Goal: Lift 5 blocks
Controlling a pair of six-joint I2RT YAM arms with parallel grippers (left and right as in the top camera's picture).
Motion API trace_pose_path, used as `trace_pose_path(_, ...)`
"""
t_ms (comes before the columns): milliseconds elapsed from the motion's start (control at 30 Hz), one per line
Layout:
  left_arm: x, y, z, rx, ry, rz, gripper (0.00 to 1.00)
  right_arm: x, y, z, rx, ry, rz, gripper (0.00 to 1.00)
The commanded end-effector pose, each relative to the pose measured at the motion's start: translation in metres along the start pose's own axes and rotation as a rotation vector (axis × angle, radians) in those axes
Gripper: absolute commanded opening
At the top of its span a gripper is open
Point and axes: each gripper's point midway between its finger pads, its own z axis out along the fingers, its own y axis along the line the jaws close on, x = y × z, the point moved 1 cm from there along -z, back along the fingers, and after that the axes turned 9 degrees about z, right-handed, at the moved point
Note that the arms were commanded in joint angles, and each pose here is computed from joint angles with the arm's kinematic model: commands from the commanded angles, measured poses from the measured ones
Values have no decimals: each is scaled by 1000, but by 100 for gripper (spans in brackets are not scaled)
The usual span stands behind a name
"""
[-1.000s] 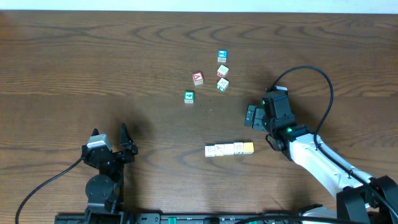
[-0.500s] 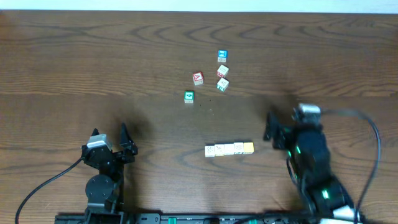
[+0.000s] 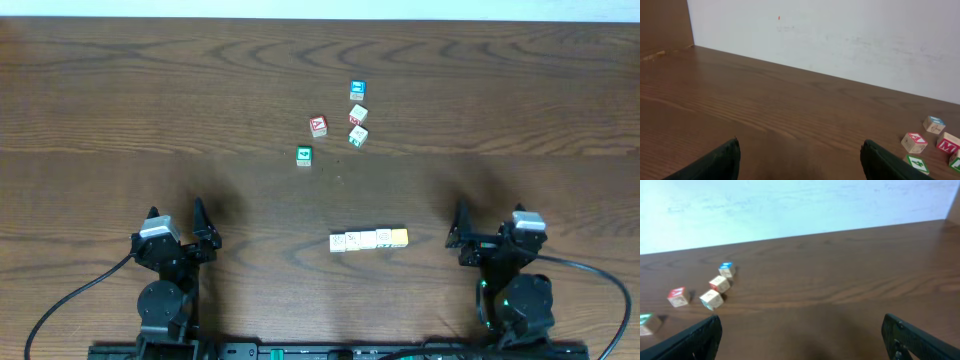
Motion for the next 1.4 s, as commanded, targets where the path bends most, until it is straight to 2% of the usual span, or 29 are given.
trace_pose_path(0, 16, 5, 0, -28, 53, 13, 77, 11, -2, 0, -36, -18, -43, 99)
trace_pose_path(500, 16, 5, 0, -28, 53, 13, 77, 8, -4, 0, -43, -32, -80, 99)
trace_pose_path(667, 16, 5, 0, -28, 53, 13, 77, 10, 1, 0, -71, -22, -156, 99)
trace_pose_path(1367, 16, 5, 0, -28, 53, 13, 77, 8, 2, -1, -74, -31, -154, 99)
